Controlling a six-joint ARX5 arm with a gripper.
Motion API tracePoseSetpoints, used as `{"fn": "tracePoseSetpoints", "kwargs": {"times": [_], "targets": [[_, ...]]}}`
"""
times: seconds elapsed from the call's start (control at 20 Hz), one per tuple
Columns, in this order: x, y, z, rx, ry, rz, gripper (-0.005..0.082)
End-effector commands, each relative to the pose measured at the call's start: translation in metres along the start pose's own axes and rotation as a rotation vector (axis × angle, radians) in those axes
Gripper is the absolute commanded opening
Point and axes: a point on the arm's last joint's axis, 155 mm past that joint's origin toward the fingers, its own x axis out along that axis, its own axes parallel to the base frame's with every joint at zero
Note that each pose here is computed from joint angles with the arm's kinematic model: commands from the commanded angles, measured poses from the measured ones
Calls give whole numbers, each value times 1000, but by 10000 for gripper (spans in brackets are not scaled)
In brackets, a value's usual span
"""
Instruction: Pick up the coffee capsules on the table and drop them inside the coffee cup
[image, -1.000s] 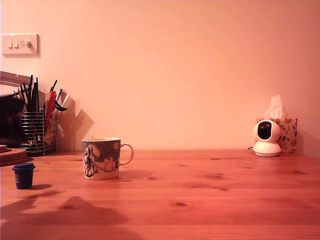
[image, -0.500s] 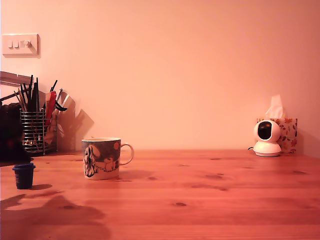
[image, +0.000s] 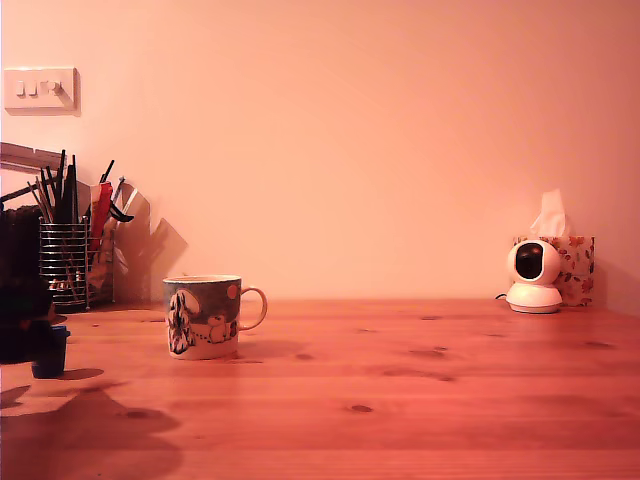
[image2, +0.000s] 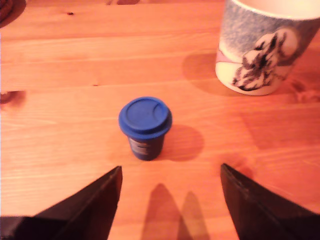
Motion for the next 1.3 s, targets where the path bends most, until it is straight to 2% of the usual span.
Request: {"fn": "tracePoseSetpoints", "kwargs": {"times": [0.0, 0.25, 0.75, 0.8, 1.1, 1.25], "targets": [[0, 4, -6, 1, 6, 8, 571], [12, 0, -11, 14, 16, -27, 570], [41, 7, -7, 19, 21, -13, 569], [44, 6, -6, 34, 19, -16, 569], [51, 11, 3, 38, 4, -7, 569], [54, 13, 8, 57, -7, -10, 569]]}}
